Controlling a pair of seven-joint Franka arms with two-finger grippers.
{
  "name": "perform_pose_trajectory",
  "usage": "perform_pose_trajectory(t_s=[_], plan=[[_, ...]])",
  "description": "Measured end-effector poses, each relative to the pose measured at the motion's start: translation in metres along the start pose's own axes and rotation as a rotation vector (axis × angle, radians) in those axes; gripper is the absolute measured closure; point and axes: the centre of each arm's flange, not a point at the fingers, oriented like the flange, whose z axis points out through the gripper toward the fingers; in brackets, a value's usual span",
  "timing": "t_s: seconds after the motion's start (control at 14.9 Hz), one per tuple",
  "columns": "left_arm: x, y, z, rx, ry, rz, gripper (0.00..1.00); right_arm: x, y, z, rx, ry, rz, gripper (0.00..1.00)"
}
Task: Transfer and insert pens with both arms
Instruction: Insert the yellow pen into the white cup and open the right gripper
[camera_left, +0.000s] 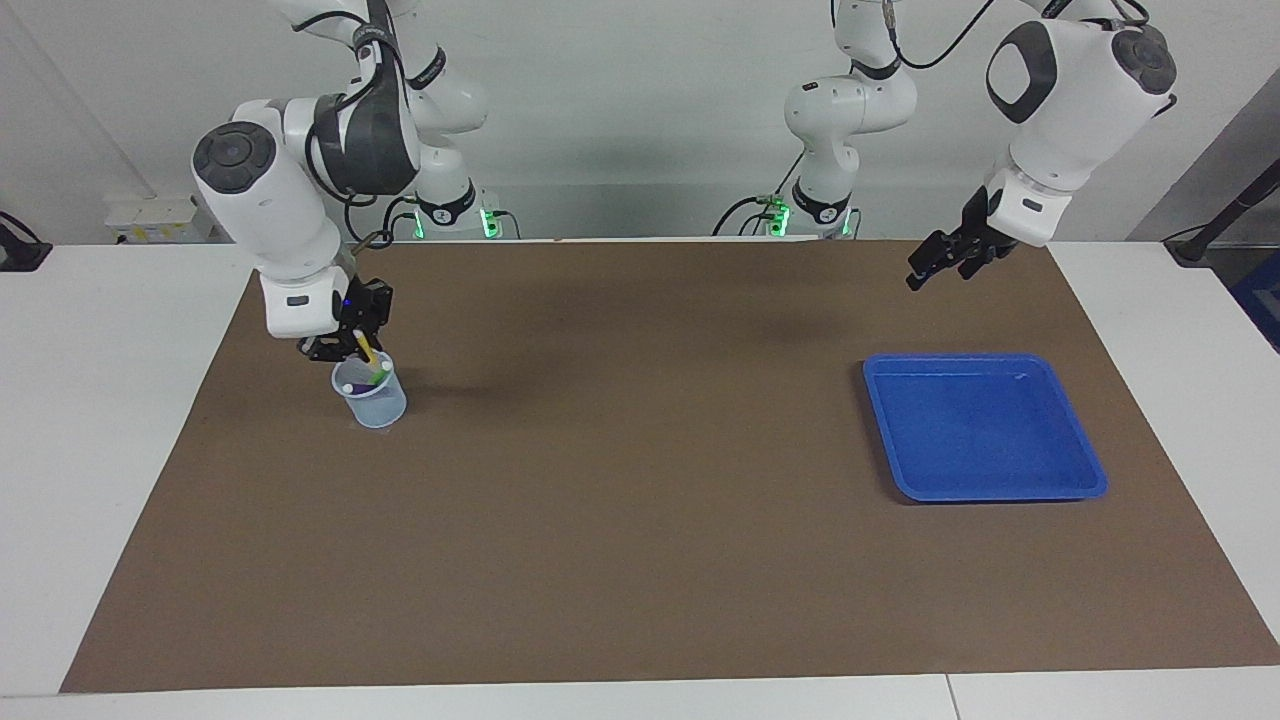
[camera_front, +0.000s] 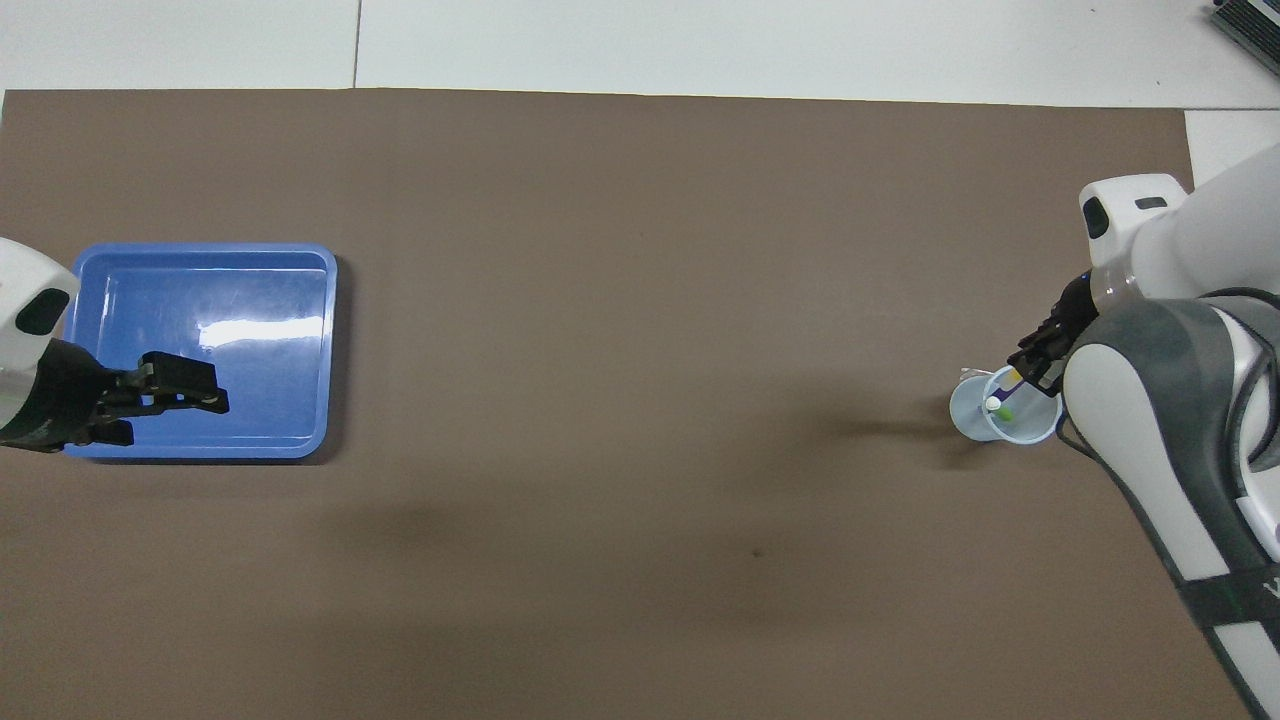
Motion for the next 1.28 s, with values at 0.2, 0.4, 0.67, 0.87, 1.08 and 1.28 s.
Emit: perform_pose_trajectory(t_s=[0.2,0.4,0.67,0.87,1.08,1.28], plan=[[0.001,0.000,-0.007,-0.003,0.018,0.001,0.00,-0.014,0.002,0.017,0.005,-0.001,0.021,0.82],[0.003,0.001,-0.013,-0.007,0.037,0.000,0.00,-0.018,-0.007,0.043,-0.019,0.019,0.016,0.82],[0.005,0.003,-0.022,-0.013,0.063,0.004,0.00,-0.026,-0.018,0.063,-0.028,0.024,0.014,0.79],[0.009,0.006,-0.035,-0.019,0.080,0.009,0.00,-0.028,-0.019,0.058,-0.034,0.029,0.016,0.54],[0.018,0.013,-0.060,0.000,0.096,0.032,0.00,-0.032,-0.020,0.028,-0.038,0.030,0.020,0.21],[0.023,0.027,-0.083,0.027,0.120,0.069,0.00,-0.041,-0.026,-0.024,-0.040,0.031,0.049,0.00]])
